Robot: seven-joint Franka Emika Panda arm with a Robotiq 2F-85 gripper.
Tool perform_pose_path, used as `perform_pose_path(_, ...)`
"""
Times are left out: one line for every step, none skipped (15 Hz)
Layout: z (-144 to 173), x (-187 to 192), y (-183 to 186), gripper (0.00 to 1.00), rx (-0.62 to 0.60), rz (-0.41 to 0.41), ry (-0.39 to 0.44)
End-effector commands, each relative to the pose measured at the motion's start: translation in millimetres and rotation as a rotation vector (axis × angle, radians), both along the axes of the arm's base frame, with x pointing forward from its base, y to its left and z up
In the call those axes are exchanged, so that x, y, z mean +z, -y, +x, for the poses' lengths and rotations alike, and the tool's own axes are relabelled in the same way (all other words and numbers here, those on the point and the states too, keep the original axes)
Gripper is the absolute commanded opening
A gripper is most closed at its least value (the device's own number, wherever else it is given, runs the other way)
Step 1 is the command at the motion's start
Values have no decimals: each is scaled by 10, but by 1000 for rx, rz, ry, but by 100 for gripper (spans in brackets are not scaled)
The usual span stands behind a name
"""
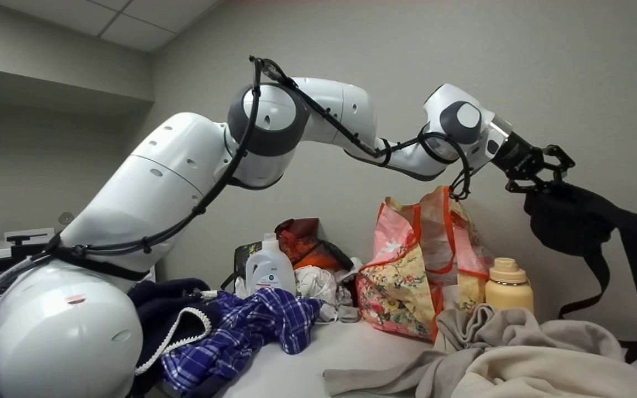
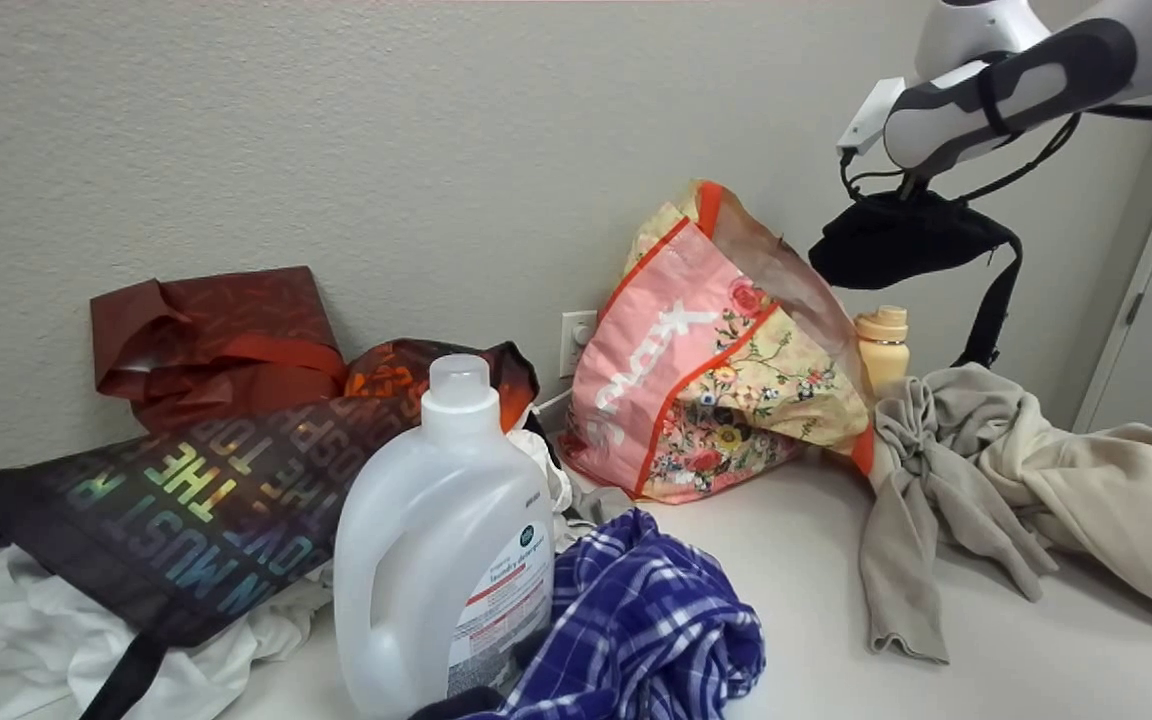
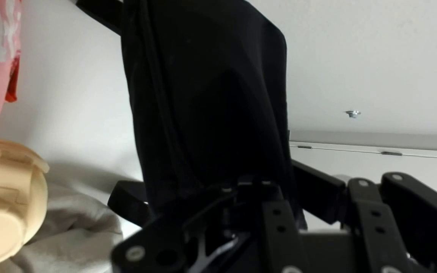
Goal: Move the black bag to the right of the yellow bottle
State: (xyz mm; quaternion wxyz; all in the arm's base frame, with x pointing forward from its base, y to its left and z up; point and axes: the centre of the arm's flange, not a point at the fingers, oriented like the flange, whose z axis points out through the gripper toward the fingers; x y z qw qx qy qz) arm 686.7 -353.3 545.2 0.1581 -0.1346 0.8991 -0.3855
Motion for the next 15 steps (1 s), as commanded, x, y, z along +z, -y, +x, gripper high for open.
perform_pose_path(-103,3,-56,36,9,-5,-31)
perform_pose_path(-106,-8,-55,42,14,-8,-37)
perform_pose_path(-108,1,-63,51,16,-10,-37)
perform_pose_path(-110,34,-71,58,16,-17,-33)
perform_pose_path(-120,90,-85,64,22,-28,-32)
perform_pose_path(-133,156,-103,73,27,-37,-27)
perform_pose_path(-149,227,-121,80,34,-45,-24)
perform_pose_path(-179,329,-145,88,44,-54,-19)
perform_pose_path(-211,428,-170,95,57,-60,-13)
perform_pose_path(-265,570,-206,100,84,-67,-11)
perform_pose_path(-317,698,-239,100,108,-75,-10)
perform_pose_path(-414,870,-283,100,151,-74,-9)
perform_pose_path(-494,1009,-325,100,182,-90,-7)
perform_pose_path(-626,1196,-370,100,230,-95,-2)
perform_pose_path(-723,1341,-415,100,265,-105,3)
